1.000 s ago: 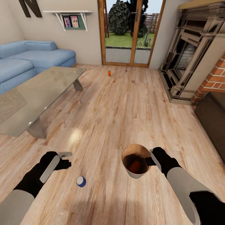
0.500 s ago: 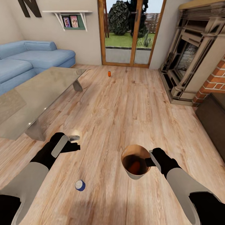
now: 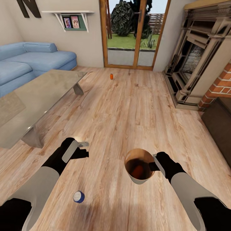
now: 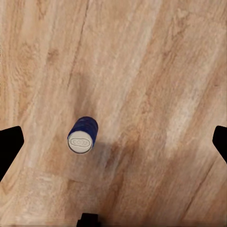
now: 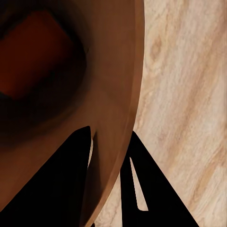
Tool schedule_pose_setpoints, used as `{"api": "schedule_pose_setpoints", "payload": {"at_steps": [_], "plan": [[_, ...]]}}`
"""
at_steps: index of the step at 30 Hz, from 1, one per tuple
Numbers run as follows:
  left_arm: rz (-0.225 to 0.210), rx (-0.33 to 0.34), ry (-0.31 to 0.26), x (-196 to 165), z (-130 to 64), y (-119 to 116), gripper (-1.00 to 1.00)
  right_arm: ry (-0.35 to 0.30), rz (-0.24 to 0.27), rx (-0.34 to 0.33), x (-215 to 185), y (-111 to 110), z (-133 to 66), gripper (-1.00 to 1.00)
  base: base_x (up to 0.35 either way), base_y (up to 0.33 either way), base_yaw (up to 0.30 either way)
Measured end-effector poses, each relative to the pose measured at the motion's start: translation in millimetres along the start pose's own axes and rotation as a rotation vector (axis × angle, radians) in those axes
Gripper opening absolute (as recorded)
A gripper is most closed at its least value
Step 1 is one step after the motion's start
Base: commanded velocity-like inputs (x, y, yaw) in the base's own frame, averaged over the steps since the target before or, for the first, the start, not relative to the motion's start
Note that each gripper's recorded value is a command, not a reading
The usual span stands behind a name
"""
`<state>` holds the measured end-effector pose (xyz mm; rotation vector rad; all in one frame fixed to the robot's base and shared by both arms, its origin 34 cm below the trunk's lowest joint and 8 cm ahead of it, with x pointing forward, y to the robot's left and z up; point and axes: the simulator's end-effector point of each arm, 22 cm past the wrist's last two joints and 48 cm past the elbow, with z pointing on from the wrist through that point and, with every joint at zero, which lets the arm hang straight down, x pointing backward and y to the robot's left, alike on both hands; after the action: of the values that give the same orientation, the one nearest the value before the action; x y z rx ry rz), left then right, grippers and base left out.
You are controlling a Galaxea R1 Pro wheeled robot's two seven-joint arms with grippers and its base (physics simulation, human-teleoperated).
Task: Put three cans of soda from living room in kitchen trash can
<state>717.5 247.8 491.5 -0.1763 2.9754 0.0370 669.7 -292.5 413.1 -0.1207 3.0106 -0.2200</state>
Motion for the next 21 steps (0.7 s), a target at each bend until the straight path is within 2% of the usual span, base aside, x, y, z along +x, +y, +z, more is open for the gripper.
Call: {"api": "schedule_pose_setpoints", "payload": {"at_steps": [21], "plan": [[-0.002,-0.003,0.008,4.0,2.2,0.8,1.0,0.005,-0.003,0.002,2.9,-0.1,1.3,-1.0,0.001,-0.001,0.0]]}}
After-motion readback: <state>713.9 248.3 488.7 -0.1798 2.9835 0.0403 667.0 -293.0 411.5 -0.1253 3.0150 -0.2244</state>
